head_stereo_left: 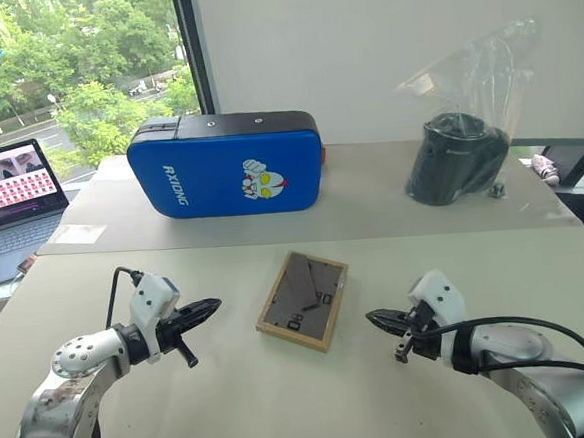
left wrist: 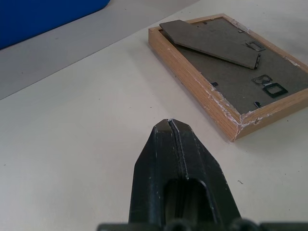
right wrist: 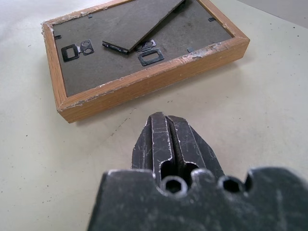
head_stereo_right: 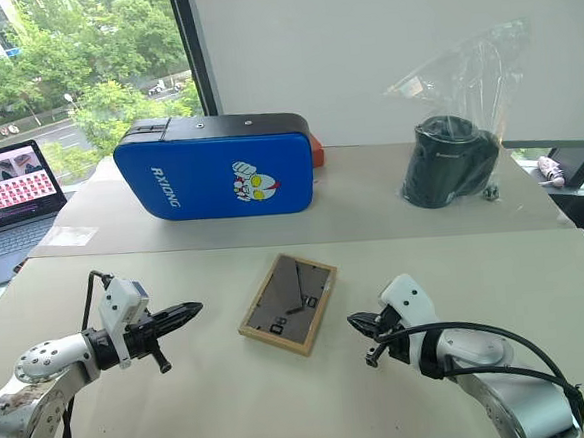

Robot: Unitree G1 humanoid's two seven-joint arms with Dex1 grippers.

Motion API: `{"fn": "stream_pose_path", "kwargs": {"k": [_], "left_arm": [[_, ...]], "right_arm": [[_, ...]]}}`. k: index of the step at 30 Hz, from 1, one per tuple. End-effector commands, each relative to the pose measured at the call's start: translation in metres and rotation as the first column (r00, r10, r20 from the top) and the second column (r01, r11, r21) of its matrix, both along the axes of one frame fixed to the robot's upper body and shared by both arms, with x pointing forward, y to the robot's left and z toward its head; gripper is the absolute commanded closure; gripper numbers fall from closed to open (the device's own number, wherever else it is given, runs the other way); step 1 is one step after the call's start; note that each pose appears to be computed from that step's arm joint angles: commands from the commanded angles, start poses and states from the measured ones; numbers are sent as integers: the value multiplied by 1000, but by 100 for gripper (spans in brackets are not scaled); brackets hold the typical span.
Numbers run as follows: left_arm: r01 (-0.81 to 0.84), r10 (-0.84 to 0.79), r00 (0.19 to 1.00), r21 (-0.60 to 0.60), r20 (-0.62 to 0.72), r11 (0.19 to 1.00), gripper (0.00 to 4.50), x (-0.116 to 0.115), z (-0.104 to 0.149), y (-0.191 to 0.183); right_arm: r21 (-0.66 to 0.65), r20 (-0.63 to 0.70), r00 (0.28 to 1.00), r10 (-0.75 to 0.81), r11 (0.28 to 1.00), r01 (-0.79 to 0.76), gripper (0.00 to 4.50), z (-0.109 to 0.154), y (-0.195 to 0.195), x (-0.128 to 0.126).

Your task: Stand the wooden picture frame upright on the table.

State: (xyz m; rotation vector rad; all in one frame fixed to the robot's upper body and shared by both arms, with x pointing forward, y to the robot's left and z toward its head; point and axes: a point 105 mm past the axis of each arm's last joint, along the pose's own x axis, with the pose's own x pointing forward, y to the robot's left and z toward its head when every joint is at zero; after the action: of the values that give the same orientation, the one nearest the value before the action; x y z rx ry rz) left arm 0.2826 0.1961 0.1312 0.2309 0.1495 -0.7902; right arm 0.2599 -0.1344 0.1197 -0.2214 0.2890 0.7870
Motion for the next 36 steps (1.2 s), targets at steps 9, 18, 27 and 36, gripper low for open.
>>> {"fn": "stream_pose_path", "kwargs": {"k": [9, 18, 27, 36], "left_arm": [[-17, 11, 999, 201, 30, 979, 450, 51, -35, -18], [205, -227, 973, 294, 42, 934, 450, 35, -45, -69], [303, -261, 951, 338, -165, 891, 450, -28, -66, -46], [125, -93, 991, 409, -98, 904, 450, -6, -61, -8]], "right_arm": [[-275, 51, 999, -19, 961, 32, 447, -23, 25, 35], [-329, 114, 991, 73, 944, -32, 447, -17, 71, 56], [-295, 101, 983, 153, 948, -118, 447, -14, 92, 46], [-289, 12, 981, 196, 939, -184, 447, -23, 88, 25]]}}
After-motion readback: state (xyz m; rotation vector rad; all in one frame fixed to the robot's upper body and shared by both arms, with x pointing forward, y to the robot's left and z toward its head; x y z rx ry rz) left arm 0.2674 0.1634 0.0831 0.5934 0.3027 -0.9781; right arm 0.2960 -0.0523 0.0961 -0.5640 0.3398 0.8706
